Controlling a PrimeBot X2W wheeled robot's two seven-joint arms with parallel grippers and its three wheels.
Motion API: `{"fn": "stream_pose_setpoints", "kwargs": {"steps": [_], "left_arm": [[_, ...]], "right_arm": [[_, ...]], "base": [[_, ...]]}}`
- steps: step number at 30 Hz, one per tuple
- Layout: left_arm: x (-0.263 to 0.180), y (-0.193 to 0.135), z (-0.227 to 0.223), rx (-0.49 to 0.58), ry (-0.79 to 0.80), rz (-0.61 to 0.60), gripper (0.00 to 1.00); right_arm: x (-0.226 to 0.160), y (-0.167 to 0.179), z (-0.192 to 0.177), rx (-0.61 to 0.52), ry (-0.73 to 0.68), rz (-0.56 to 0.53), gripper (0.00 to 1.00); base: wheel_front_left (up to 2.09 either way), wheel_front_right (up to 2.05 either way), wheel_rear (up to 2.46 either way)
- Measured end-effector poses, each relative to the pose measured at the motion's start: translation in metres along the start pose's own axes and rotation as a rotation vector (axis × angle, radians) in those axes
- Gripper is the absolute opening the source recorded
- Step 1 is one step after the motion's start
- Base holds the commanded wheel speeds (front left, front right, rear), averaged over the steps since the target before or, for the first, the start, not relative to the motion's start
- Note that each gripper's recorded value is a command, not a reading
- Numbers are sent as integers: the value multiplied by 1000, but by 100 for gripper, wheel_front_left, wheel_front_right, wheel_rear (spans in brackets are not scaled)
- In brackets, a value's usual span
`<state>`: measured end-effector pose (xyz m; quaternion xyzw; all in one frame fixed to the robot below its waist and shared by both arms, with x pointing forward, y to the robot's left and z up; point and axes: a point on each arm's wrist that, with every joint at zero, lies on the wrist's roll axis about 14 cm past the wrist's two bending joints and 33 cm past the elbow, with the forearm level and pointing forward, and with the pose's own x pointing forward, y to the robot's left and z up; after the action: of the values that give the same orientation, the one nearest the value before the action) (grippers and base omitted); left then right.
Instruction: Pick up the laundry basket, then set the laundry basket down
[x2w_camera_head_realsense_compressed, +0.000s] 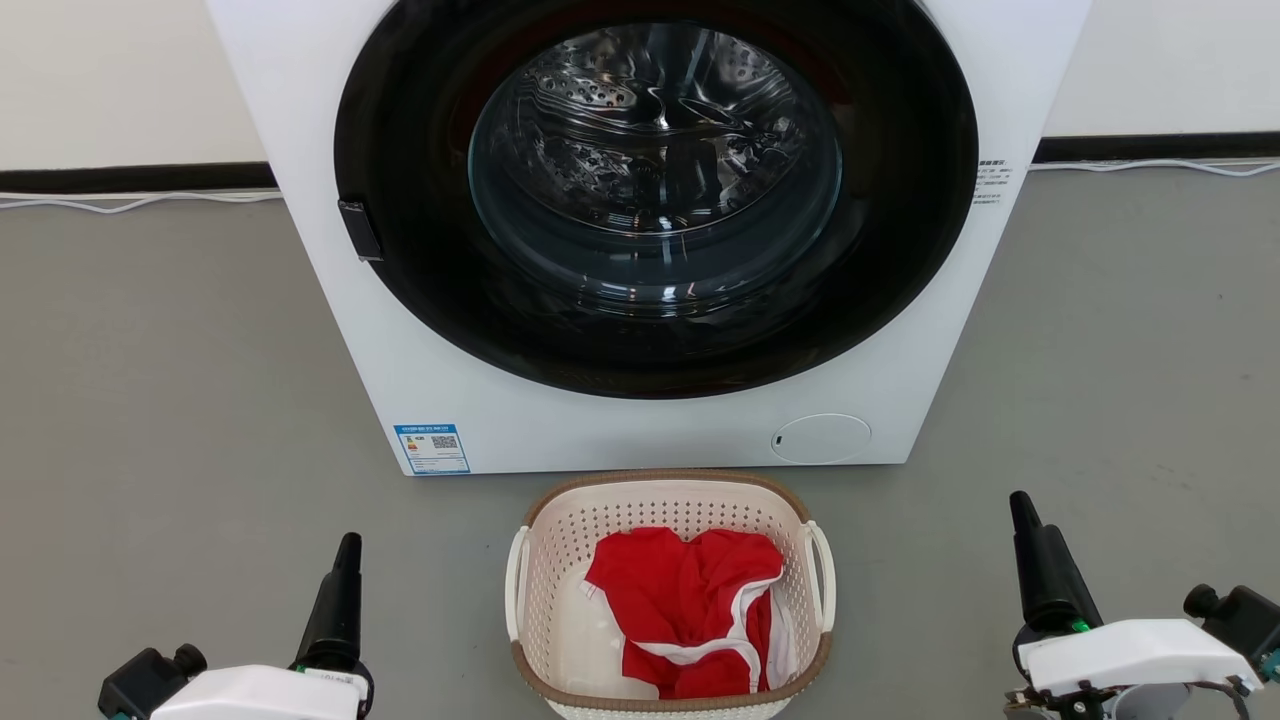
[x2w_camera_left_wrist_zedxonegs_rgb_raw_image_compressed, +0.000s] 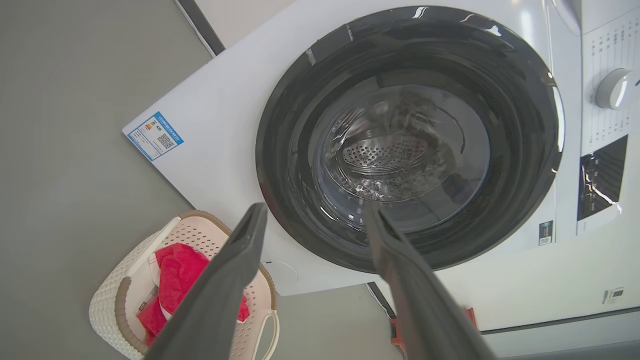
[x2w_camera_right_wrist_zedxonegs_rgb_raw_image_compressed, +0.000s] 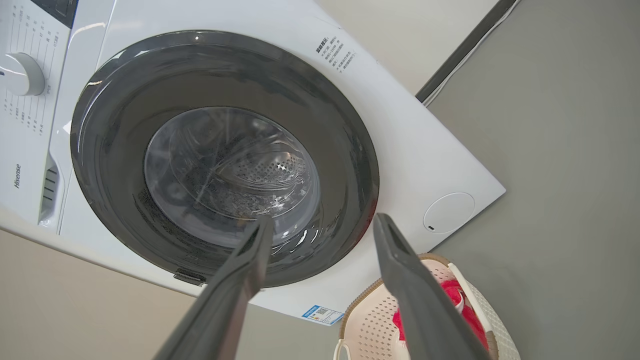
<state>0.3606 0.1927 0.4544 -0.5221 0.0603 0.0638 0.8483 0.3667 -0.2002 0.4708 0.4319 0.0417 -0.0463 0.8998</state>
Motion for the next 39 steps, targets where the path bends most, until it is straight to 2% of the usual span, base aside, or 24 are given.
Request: {"fn": "stream_pose_setpoints", "kwargs": {"steps": [39], "left_arm": [[-7,5,9,435,-58,-5,100]], "right_arm": [[-2,-2,-3,-541,-9,22,100]], "base": [[0,0,0]]}}
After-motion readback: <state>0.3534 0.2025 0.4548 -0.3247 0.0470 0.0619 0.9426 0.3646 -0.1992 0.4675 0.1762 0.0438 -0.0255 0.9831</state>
